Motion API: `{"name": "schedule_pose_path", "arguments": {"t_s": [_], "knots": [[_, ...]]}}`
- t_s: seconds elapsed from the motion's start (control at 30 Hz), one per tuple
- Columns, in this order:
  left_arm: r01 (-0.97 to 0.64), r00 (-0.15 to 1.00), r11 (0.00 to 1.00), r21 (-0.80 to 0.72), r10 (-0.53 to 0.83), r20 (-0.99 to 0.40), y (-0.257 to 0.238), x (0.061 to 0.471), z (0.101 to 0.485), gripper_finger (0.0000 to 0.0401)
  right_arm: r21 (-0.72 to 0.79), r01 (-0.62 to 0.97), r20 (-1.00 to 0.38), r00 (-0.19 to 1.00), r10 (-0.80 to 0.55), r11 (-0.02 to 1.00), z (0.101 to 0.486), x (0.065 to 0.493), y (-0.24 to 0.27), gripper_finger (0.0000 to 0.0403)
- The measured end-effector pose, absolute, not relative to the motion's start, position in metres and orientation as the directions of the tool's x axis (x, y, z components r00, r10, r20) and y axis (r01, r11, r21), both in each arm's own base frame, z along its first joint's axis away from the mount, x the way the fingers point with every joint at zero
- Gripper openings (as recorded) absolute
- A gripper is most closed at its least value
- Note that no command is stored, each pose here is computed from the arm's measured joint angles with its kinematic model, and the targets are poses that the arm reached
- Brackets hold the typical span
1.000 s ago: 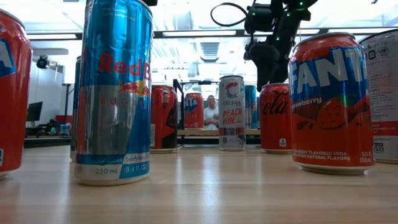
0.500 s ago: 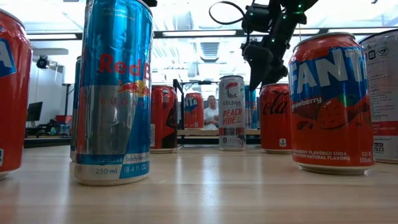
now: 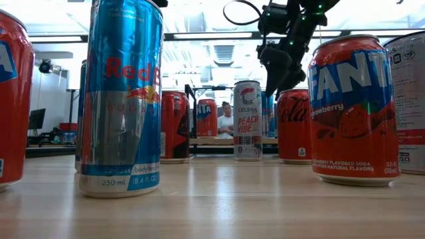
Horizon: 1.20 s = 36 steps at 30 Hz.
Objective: Place canned beverage on shelf
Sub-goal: Put the blue soda can on the shelf
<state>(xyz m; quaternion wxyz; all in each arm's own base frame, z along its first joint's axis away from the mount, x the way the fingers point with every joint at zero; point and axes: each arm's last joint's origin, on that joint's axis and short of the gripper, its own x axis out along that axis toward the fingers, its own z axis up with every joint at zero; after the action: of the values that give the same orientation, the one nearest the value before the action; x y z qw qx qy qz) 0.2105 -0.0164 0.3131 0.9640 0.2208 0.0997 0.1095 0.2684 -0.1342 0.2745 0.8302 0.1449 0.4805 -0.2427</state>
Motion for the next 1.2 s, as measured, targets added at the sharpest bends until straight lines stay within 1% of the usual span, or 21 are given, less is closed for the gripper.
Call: {"name": "schedule_pose_path", "arguments": {"t_s": [0.23, 0.63, 1.2], "knots": [[-0.172, 0.959, 0.870, 0.462, 0.255, -0.123, -0.0164, 0.2109, 0.3152, 0.0000, 0.006, 0.542, -0.867, 0.421, -0.265, 0.840, 0.2746, 0.2685, -0.1342, 0.0329], [-0.159, 0.955, 0.869, 0.469, 0.255, -0.148, -0.0165, 0.2114, 0.3122, 0.0000, 0.033, 0.579, -0.862, 0.430, -0.270, 0.815, 0.2752, 0.2694, -0.1346, 0.0329], [-0.159, 0.955, 0.869, 0.469, 0.255, -0.149, -0.0166, 0.2115, 0.3121, 0.0000, -0.001, 0.519, -0.840, 0.463, -0.283, 0.855, 0.2772, 0.2736, -0.1337, 0.0324]]}}
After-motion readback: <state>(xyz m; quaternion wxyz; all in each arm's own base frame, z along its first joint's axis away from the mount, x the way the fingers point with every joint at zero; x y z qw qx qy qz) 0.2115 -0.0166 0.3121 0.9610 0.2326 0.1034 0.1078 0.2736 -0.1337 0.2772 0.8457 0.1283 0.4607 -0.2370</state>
